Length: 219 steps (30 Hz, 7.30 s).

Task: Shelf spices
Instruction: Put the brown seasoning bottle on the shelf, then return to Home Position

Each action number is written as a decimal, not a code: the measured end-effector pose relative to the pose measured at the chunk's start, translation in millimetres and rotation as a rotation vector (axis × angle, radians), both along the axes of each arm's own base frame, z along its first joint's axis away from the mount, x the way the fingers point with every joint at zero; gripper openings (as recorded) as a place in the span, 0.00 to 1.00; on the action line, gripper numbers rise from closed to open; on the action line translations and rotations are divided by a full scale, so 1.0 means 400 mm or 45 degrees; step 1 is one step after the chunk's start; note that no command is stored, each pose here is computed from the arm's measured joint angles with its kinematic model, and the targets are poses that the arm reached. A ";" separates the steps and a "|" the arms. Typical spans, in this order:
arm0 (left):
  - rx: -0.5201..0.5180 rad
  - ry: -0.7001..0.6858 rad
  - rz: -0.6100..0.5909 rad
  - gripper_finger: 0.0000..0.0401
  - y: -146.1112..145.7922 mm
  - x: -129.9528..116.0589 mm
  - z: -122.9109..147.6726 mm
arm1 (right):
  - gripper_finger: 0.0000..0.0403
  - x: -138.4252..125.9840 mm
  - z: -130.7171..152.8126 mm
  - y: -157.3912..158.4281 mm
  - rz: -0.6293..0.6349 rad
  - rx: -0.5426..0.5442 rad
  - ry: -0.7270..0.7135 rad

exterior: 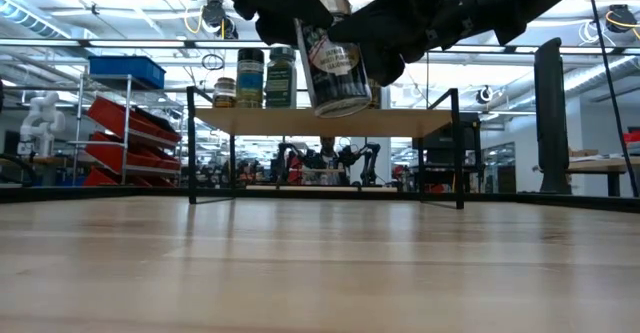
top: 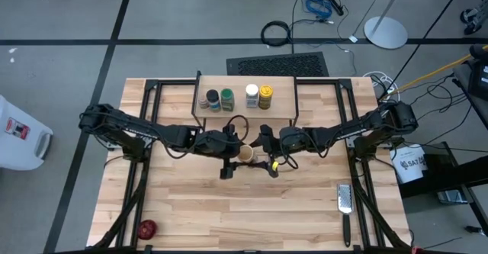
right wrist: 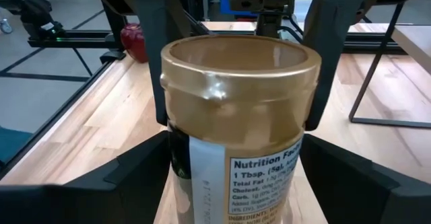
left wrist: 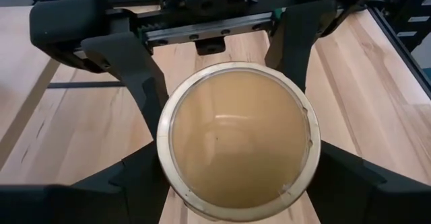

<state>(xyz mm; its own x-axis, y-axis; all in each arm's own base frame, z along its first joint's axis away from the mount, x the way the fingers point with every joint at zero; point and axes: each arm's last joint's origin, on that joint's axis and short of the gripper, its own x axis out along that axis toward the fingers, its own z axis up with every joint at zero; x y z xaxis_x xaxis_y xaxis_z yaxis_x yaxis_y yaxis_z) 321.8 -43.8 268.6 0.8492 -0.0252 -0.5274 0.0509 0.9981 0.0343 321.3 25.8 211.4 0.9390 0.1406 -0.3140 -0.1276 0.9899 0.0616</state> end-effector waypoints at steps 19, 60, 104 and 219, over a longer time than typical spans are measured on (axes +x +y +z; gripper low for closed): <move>-0.001 -0.019 0.000 0.74 0.000 0.002 0.003 | 0.68 0.001 0.003 -0.001 -0.025 -0.059 -0.024; 0.182 -0.047 0.293 0.94 -0.058 -0.136 0.096 | 0.66 -0.081 0.129 -0.057 -0.073 -0.110 -0.128; 0.083 -0.059 0.299 0.94 -0.081 -0.165 -0.069 | 0.67 -0.304 0.164 -0.404 -0.396 -0.150 0.094; -0.004 -0.390 0.152 0.10 -0.077 -0.197 0.080 | 0.00 -0.442 0.256 -0.061 0.000 -0.109 0.106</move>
<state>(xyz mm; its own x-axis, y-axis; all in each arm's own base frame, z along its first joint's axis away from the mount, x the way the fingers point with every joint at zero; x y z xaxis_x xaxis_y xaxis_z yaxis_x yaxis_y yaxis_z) 243.2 -74.7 300.7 0.9656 0.0828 -0.2467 -0.0787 0.9965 0.0266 144.6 1.3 313.6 0.9092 0.1102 -0.4015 -0.1258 0.9920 -0.0125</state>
